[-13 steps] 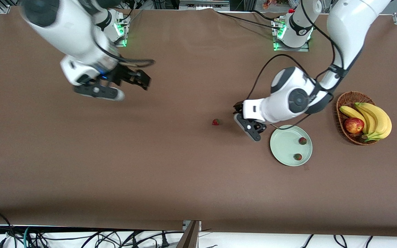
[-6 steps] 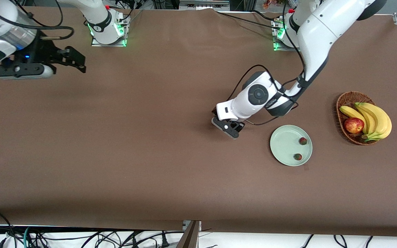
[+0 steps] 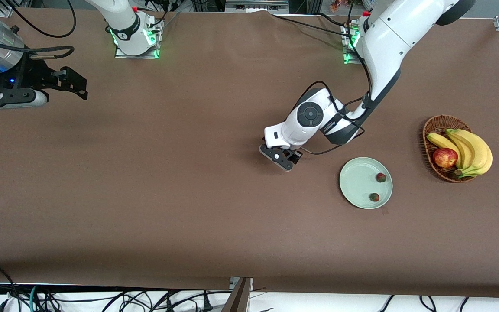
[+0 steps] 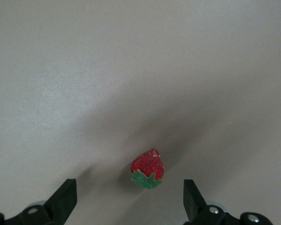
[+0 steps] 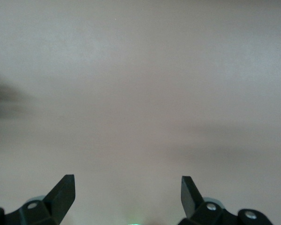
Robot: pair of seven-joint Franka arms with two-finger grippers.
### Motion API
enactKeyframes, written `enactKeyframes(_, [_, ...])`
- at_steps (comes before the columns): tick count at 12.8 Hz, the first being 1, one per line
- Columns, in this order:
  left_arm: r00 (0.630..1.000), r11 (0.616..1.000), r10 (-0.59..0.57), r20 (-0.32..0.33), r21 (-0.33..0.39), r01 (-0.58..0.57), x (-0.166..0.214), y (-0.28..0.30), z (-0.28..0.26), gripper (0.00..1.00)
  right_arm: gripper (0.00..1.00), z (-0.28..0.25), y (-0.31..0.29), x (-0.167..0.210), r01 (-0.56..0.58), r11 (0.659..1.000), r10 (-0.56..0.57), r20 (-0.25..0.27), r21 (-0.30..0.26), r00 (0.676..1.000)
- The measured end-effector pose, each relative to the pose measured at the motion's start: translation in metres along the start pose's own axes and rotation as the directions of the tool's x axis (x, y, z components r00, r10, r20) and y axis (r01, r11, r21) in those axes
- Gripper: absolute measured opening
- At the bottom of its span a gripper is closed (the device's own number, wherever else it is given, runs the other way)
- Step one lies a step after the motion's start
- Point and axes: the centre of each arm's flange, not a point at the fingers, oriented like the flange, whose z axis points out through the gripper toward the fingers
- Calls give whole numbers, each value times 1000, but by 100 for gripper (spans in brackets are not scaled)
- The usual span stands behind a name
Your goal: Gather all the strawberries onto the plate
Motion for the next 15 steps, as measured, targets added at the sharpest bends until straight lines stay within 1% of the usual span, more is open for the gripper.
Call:
enactKeyframes(2, [1000, 1000, 7, 8, 0, -7, -2, 7, 7, 93, 100, 1, 3, 1, 1, 1000, -1, 2, 2, 1000])
enactKeyframes(3, [1000, 1000, 10, 7, 1, -10, -1, 9, 8, 82, 100, 1, 3, 1, 2, 1000, -2, 1, 2, 1000])
enactKeyframes(4, [1000, 1000, 12, 5, 2, -12, -1, 11, 8, 82, 100, 1, 3, 1, 3, 1000, -3, 0, 2, 1000])
enactKeyframes(5, [1000, 1000, 12, 5, 3, -12, -1, 13, 8, 74, 100, 1, 3, 1, 3, 1000, -3, -1, 1, 1000])
enactKeyframes(6, [1000, 1000, 12, 8, 5, -12, -1, 16, 10, 67, 100, 1, 3, 1, 2, 1000, -2, -2, -2, 1000])
enactKeyframes(7, [1000, 1000, 9, 13, 13, -9, -2, 18, 14, 64, 100, 1, 4, 1, 1, 1000, -1, -4, -10, 1000])
enactKeyframes(8, [1000, 1000, 10, 15, 22, -10, -2, 20, 17, 53, 100, 0, 6, 2, -1, 1000, 1, -11, -17, 1000])
enactKeyframes(9, [1000, 999, 12, 12, 30, -12, -1, 21, 17, 39, 100, -2, 8, 4, -4, 1000, 4, -24, -18, 1000])
enactKeyframes(10, [1000, 999, 13, 8, 33, -13, 1, 22, 16, 31, 100, -3, 10, 5, -7, 1000, 7, -34, -18, 999])
enactKeyframes(13, [1000, 999, -6, -8, 44, 6, 8, 8, 9, 31, 100, -7, 12, 9, -10, 999, 7, -58, -41, 998])
enactKeyframes(15, [999, 997, -32, 5, 66, 31, 14, -17, -13, 31, 100, -7, 12, 13, -8, 999, 5, -78, -46, 997])
